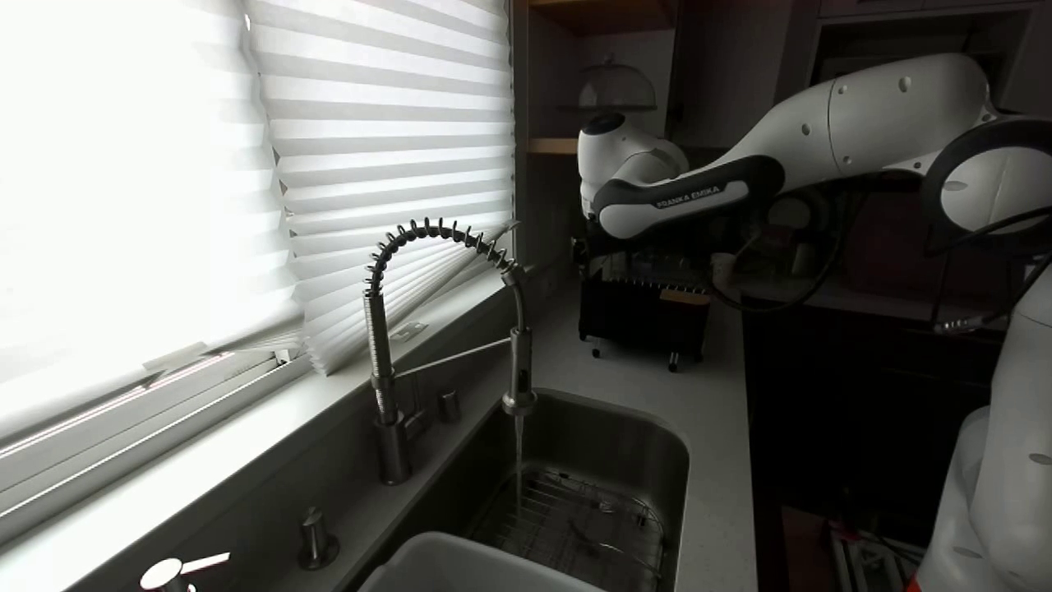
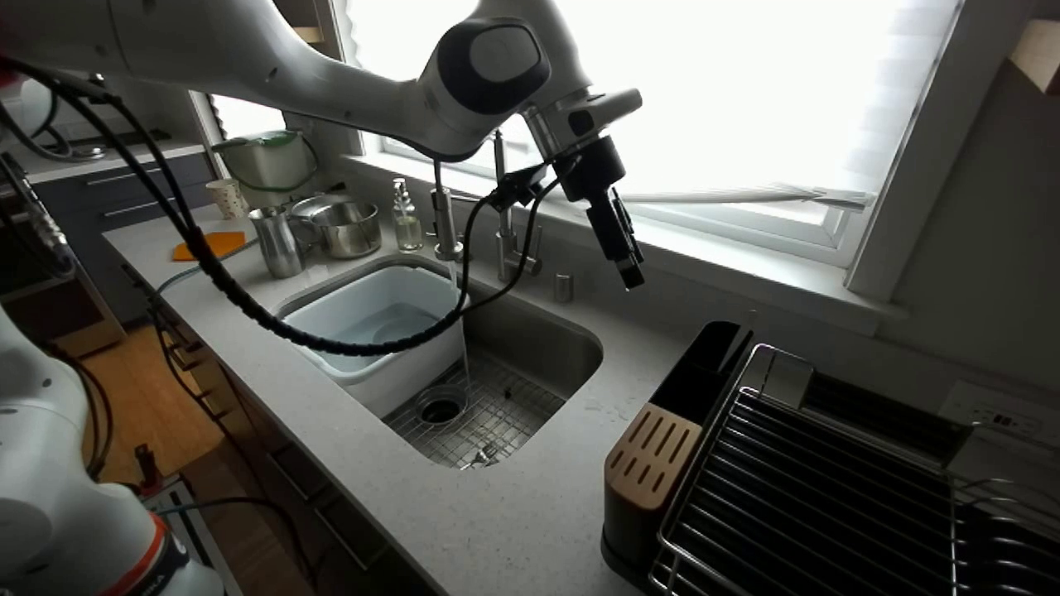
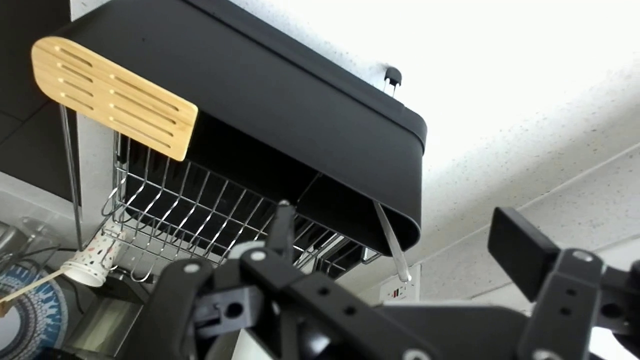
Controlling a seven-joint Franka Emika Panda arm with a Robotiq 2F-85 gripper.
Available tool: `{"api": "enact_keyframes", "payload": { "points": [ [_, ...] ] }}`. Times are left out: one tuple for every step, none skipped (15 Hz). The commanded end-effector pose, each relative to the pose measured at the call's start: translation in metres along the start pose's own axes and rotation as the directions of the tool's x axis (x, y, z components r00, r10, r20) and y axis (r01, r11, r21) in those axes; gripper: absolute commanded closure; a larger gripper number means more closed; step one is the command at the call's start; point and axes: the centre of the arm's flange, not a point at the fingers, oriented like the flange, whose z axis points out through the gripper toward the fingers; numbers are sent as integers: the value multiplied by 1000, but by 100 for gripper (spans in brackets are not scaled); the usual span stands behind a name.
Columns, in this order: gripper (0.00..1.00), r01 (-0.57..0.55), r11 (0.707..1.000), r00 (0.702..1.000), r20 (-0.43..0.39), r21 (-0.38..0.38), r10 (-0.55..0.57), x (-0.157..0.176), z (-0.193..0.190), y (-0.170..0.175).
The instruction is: Open the faucet and place the silver spoon under the faucet then put the spoon on the dishrack
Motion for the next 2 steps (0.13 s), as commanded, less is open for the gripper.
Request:
{"api": "enact_keyframes", "payload": {
  "points": [
    [0, 6, 1000, 1000, -2, 2, -6, 0, -2, 0],
    [0, 10, 1000, 1000, -3, 3, -10, 0, -3, 0]
  ]
}}
